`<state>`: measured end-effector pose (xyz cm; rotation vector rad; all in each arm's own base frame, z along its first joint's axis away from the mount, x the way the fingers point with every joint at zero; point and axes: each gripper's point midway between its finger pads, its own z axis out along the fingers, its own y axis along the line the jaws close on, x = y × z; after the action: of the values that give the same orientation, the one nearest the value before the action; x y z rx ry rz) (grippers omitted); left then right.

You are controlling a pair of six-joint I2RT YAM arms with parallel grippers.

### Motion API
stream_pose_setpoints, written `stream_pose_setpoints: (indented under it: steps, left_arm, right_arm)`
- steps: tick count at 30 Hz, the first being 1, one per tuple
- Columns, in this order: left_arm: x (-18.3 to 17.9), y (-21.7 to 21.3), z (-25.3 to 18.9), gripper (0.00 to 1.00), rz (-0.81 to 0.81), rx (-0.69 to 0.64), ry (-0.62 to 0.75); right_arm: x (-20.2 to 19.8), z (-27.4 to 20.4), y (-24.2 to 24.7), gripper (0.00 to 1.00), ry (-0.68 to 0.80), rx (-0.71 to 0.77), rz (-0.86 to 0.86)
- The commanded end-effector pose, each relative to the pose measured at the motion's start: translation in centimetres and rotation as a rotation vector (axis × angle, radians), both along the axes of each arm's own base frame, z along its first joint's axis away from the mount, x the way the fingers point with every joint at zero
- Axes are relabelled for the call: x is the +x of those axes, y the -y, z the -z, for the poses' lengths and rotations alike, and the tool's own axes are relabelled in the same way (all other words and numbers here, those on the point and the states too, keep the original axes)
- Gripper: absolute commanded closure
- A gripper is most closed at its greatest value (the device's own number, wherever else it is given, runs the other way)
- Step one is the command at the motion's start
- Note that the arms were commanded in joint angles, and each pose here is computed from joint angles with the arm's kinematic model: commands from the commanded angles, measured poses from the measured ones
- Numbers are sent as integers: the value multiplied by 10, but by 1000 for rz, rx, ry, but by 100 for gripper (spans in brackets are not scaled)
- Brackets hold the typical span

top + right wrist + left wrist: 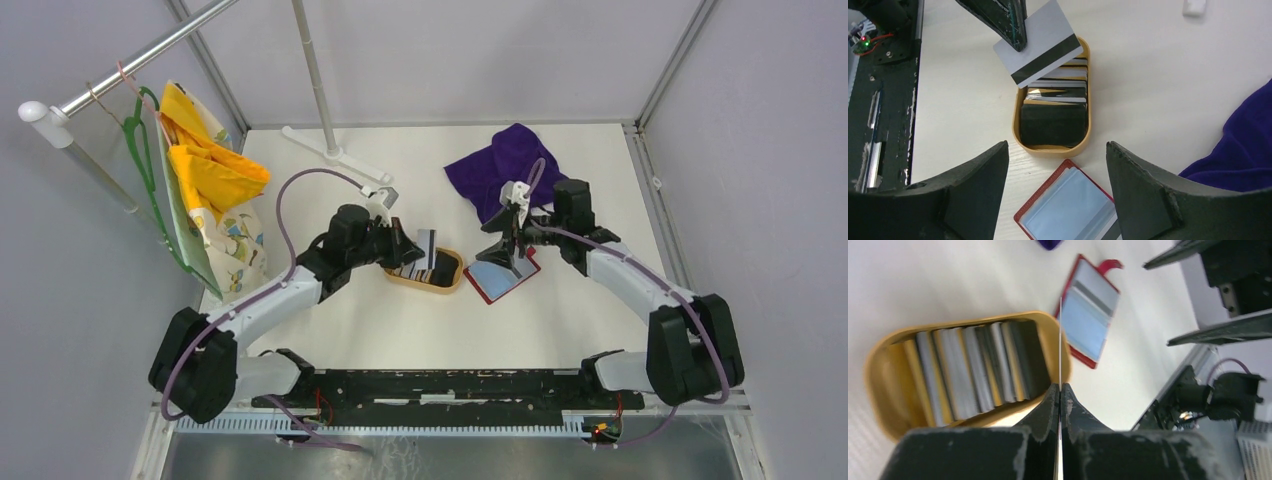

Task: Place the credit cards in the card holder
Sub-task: Pick up the credit card from the storage box, then move the card holder to the center of the board.

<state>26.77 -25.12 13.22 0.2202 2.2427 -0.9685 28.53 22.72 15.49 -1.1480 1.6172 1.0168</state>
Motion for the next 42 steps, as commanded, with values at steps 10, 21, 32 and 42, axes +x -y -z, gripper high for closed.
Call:
stream_pose_setpoints:
  steps: [10, 21, 32, 42]
  left_arm:
    - [-58, 77, -91, 98, 229, -343, 415]
    - [-67, 96, -94, 98, 246, -421, 440]
    - [-67, 104, -80, 98, 263, -417, 420]
    - [-70, 103, -68, 98, 286, -388, 425]
  right_arm:
    - [-97, -14, 3, 2, 317, 156, -351]
    - [-89, -14, -3, 2, 203, 144, -265]
    - [-78, -16, -3, 2, 145, 101, -235]
    - [-80, -23, -4, 5, 99, 132, -254]
